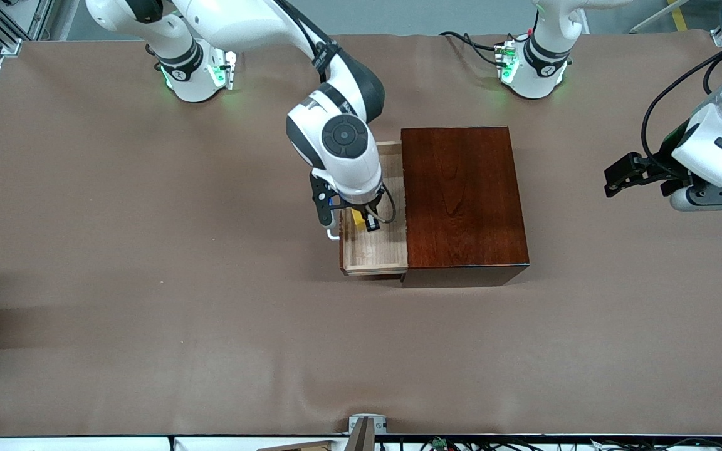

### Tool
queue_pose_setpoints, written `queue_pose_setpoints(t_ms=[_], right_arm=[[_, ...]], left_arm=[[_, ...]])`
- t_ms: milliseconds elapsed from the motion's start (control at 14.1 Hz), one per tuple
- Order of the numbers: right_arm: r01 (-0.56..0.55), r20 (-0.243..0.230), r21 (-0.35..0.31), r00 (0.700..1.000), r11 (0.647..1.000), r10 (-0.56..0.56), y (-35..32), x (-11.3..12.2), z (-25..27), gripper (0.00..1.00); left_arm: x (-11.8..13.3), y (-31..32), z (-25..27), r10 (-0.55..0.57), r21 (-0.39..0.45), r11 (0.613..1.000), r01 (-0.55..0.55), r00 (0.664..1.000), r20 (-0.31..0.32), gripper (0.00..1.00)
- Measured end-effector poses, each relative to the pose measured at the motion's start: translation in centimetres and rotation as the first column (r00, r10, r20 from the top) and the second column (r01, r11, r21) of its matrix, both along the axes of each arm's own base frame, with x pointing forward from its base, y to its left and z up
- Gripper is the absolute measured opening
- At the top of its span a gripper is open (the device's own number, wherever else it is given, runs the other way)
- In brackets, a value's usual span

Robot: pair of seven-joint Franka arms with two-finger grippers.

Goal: Open drawer, take yellow block, close drawer
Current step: 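Lower the right gripper into the drawer and grasp the yellow cube, then lift the yellow cube out of the drawer with the right gripper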

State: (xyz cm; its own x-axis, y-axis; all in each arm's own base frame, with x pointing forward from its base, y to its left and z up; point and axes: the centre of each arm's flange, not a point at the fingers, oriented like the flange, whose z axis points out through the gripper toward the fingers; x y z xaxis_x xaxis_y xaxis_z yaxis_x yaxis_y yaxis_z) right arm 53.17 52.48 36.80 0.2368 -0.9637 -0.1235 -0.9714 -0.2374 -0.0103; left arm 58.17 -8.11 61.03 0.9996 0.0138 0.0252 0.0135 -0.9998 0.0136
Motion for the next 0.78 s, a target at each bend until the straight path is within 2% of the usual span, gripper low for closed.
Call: queue_pose_setpoints(t_ms=[354, 566, 779], right_arm=[[-0.017, 0.025, 0.021, 1.0, 1.0, 0.016, -0.9, 1.2, 2.8, 0.56], [-0.127, 0.019, 0.004, 0.992, 0.992, 0.127, -4.0, 2.9, 5.0, 0.56], [-0.237, -0.022, -0.02, 0.971, 0.971, 0.237, -9.7, 5.1, 7.7, 0.56]], left_arm=[[0.0, -0.1, 0.0, -0.002, 0.0, 1.0, 0.002, 1.0, 0.0, 1.0], [0.0, -0.3, 0.0, -0.005, 0.0, 1.0, 0.005, 1.0, 0.0, 1.0], [0.0, -0.3, 0.0, -0.006, 0.0, 1.0, 0.006, 1.0, 0.0, 1.0]])
